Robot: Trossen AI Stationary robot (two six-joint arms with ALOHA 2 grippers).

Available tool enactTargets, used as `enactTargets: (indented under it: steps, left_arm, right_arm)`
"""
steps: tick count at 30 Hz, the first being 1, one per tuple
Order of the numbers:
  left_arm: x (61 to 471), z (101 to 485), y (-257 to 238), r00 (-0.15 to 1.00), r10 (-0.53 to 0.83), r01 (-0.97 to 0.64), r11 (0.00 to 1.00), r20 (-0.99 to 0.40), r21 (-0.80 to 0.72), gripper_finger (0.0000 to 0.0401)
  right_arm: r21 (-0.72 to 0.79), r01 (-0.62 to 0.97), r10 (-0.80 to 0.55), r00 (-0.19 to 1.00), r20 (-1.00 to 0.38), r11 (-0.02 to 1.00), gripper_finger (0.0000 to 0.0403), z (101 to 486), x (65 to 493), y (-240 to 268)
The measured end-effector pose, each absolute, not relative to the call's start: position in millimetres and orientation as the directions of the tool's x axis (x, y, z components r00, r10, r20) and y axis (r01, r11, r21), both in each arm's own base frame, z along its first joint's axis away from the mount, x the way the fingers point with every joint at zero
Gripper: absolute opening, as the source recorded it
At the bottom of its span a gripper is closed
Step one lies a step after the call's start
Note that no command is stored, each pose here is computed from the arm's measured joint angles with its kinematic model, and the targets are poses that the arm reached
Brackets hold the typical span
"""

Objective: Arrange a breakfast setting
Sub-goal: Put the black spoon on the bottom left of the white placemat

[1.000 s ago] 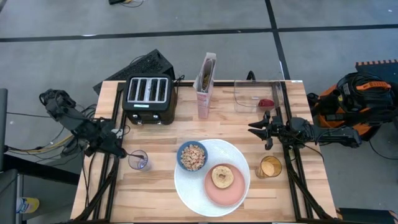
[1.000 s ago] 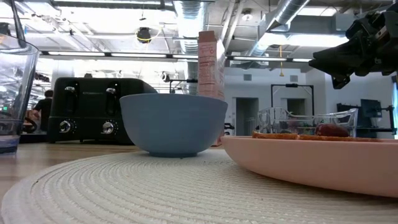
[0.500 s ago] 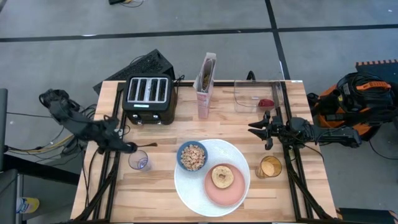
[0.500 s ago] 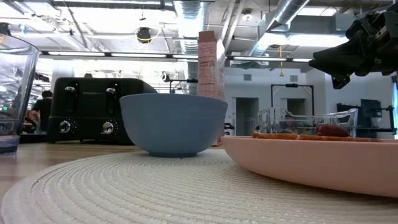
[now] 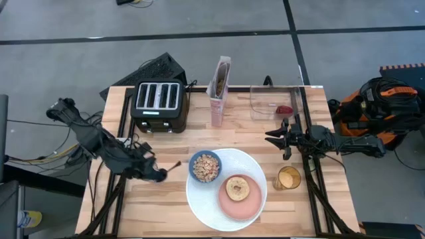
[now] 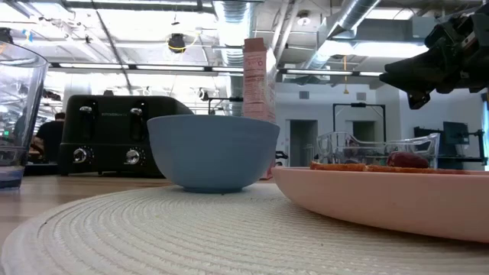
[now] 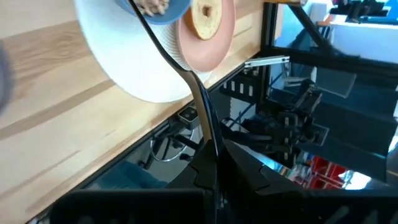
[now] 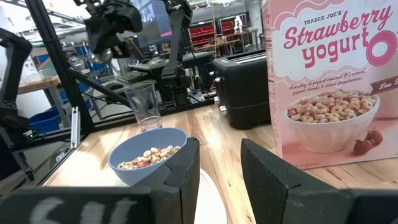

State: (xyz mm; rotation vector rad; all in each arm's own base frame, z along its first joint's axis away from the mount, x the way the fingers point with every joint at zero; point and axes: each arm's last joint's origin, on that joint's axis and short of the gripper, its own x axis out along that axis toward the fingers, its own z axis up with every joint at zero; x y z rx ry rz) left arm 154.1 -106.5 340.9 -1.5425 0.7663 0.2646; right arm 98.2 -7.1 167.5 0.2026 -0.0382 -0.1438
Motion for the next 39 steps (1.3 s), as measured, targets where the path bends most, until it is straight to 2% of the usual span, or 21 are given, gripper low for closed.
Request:
enactTargets:
  steps: [14, 24, 29, 34, 39]
  left_arm:
    - [213.9, 306.4, -151.8, 0.746, -0.307, -0.577, 0.144, -0.591, -0.804, 0.0004]
    - [208.8, 303.7, -178.5, 0.733, -0.391, -0.554, 0.13, -0.556, -0.822, 0.0004]
    - [204.8, 305.8, -184.0, 0.727, -0.409, -0.526, 0.184, -0.551, -0.83, 0.0004]
    - [206.7, 305.8, -182.6, 0.738, -0.395, -0.466, 0.288, -0.547, -0.836, 0.0004]
    - [206.4, 302.3, -178.3, 0.753, -0.316, -0.443, 0.403, -0.577, -0.801, 0.0004]
  right_arm:
    - [0.203, 0.138, -0.146, 0.989, 0.023, 0.969, 0.0139, 167.5, 98.2, -7.0]
    - [0.203, 0.138, -0.146, 0.989, 0.023, 0.969, 0.0139, 167.5, 98.2, -7.1]
    - [0.203, 0.138, -0.146, 0.989, 0.024, 0.969, 0.0139, 167.5, 98.2, -7.0]
    - [0.203, 0.138, -0.146, 0.989, 0.023, 0.969, 0.0139, 167.5, 98.2, -7.0]
    - [0.203, 0.139, -0.146, 0.989, 0.023, 0.969, 0.0139, 167.5, 98.2, -7.1]
